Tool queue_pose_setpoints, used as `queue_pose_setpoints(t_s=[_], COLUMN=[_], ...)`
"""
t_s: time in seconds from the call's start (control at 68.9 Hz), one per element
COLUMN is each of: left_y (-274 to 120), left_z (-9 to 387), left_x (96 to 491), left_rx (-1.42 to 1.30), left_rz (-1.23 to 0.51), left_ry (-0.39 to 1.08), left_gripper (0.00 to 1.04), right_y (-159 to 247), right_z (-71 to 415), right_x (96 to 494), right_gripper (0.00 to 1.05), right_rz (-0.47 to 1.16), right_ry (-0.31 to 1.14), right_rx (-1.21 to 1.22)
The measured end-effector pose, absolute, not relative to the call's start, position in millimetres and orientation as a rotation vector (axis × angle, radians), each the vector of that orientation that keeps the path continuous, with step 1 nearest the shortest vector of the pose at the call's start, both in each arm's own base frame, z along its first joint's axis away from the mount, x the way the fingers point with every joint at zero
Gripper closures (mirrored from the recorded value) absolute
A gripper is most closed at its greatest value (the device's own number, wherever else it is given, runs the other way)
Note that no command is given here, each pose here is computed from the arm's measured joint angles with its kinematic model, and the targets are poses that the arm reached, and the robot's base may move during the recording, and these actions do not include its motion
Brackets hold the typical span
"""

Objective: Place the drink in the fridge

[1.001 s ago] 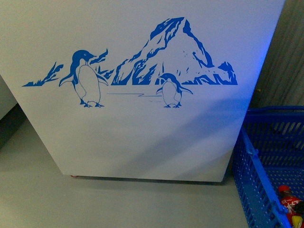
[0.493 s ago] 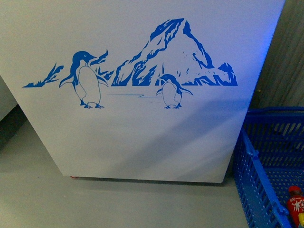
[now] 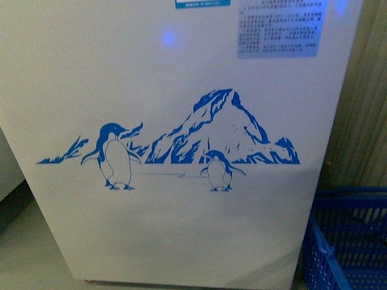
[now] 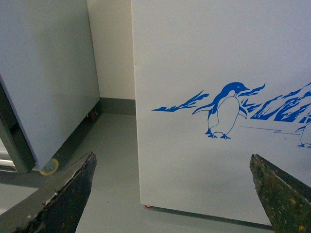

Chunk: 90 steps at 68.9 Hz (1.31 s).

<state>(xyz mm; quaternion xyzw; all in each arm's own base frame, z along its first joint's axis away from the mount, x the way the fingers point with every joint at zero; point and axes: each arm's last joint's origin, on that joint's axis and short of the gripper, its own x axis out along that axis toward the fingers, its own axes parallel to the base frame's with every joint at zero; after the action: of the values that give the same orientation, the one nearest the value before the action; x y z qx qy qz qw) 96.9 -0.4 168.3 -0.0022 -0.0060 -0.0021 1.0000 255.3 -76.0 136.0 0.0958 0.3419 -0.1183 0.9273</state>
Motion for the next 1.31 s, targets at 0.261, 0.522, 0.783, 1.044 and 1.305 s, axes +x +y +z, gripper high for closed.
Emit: queue_pose_setpoints(t_s=[0.261, 0.522, 0.783, 1.044, 1.305], left_y=[-0.4, -0.4, -0.4, -0.4, -0.4], left_z=[168.3, 168.3, 168.3, 168.3, 168.3], left_x=[96.9, 96.9, 96.9, 96.9, 96.9], left_rx=[-0.004, -0.004, -0.004, -0.004, -0.004], left_rz=[-0.004, -0.005, -0.004, -0.004, -0.004], left_ry=[-0.012, -0.012, -0.012, -0.012, -0.012], left_gripper=[0.08, 0.08, 0.08, 0.08, 0.08], right_y=[-54.0, -27.7, -0.1, 13.5, 14.2], right_z=[291.3, 352.8, 372.9, 384.8, 379.8], right_x=[194.2, 140.1, 111.0, 106.3, 103.6], right_gripper=[0.65, 0.65, 0.65, 0.65, 0.65], right_rz=[-0.196, -0.13, -0.034, 0.011, -0.11], right_ry=[0.221, 0.024, -0.025, -0.089, -0.107], right_rx=[0.154, 0.178, 0.213, 0.167, 0.155])
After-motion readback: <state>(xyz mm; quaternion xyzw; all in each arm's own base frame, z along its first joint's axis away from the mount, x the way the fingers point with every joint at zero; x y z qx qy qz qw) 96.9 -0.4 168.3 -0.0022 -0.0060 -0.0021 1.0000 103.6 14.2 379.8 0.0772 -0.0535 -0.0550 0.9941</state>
